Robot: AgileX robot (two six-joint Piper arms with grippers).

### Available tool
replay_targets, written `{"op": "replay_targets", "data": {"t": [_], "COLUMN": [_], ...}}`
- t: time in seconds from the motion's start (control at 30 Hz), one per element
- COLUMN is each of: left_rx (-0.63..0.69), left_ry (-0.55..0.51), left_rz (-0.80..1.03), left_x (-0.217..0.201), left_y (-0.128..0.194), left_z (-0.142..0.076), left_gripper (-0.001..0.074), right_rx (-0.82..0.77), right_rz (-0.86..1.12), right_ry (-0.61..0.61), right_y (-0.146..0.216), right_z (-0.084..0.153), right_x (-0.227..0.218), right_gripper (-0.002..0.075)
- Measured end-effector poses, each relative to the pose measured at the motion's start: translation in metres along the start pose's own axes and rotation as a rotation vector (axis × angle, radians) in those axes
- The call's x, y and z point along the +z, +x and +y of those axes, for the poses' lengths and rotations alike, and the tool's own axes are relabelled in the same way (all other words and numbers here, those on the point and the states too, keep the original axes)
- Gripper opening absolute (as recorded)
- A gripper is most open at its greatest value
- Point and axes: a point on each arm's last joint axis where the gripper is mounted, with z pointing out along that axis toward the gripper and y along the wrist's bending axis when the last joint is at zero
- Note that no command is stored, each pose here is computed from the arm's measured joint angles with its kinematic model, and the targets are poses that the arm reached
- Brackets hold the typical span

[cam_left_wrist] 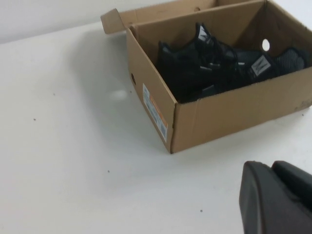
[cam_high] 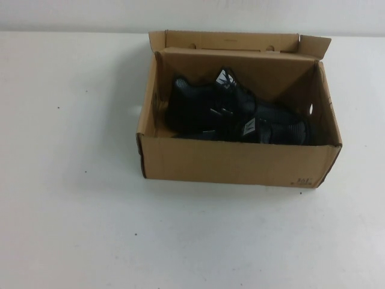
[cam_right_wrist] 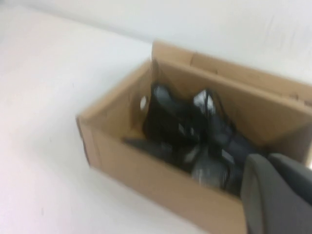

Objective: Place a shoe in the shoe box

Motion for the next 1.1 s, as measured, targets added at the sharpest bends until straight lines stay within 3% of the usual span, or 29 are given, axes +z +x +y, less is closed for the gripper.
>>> {"op": "replay_targets", "data": {"t": [0.5,1.1], "left_rx": [-0.002,-0.004], "left_ry": [-0.026,-0.021], "left_rz": [-0.071,-0.054], "left_x": [0.0,0.0], "left_y": [-0.006,-0.005], "left_z": [0.002,0.002], "left_gripper": [-0.0001,-0.0001], "right_rx": [-0.006,-0.004], "right_rz": [-0.057,-0.138], "right_ry": [0.062,0.107], "right_y": [0.15,0.153], "right_z": [0.005,0.002], "right_x": [-0.033,-0.036], "right_gripper": [-0.0015,-0.0017]}}
